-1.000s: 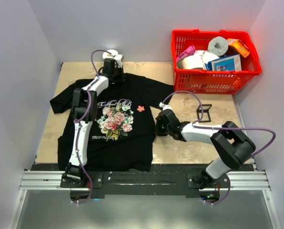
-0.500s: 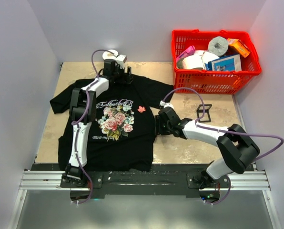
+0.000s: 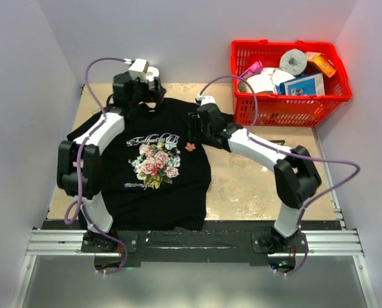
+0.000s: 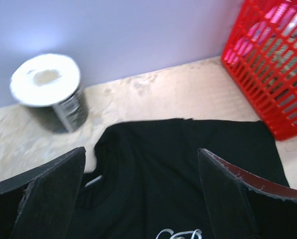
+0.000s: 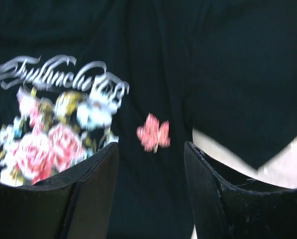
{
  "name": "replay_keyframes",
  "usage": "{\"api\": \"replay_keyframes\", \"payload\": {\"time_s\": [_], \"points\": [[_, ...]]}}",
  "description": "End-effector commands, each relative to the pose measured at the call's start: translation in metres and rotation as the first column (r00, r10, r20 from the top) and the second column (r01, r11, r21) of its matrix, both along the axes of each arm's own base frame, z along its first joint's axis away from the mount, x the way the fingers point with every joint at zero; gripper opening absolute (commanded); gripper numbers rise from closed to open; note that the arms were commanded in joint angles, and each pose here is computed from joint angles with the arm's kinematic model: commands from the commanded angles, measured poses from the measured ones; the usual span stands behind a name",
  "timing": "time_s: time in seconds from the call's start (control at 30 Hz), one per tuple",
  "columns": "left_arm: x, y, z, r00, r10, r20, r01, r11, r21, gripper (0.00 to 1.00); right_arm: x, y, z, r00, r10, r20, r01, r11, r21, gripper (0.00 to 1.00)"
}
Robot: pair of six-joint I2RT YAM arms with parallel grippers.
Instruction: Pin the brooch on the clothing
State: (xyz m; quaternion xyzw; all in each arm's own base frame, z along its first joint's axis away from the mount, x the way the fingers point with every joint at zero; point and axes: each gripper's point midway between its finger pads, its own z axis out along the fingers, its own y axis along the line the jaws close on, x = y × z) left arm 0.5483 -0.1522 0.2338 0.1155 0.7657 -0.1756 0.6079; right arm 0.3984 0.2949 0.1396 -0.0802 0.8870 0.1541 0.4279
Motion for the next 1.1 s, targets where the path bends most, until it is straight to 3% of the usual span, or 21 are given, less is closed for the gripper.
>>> {"api": "replay_keyframes", "payload": {"time_s": [0.0, 0.3, 0.7, 1.07], "points": [[-0.008, 0.085, -0.055, 0.968, 0.192, -0.163, -0.203, 0.978, -0.057, 0.98, 0.048, 0.010, -0.002, 0.999, 0.033, 0.018, -0.033, 0.999, -0.003, 0.59], [-0.023, 0.168, -0.141, 0.868, 0.338, -0.364, -0.377, 0.926, -0.039, 0.99, 0.112, 0.016, -0.038, 1.000, 0.002, -0.018, -0.002, 1.000, 0.000, 0.58], [0.008, 0.199, -0.204, 0.782, 0.359, -0.509, -0.455, 0.888, -0.072, 0.99, 0.137, 0.000, -0.115, 0.981, -0.090, -0.170, 0.081, 0.995, -0.063, 0.57], [0.039, 0.206, -0.226, 0.785, 0.316, -0.533, -0.451, 0.881, -0.142, 0.99, 0.148, -0.007, -0.123, 0.962, -0.136, -0.235, 0.135, 0.991, -0.019, 0.57]]}}
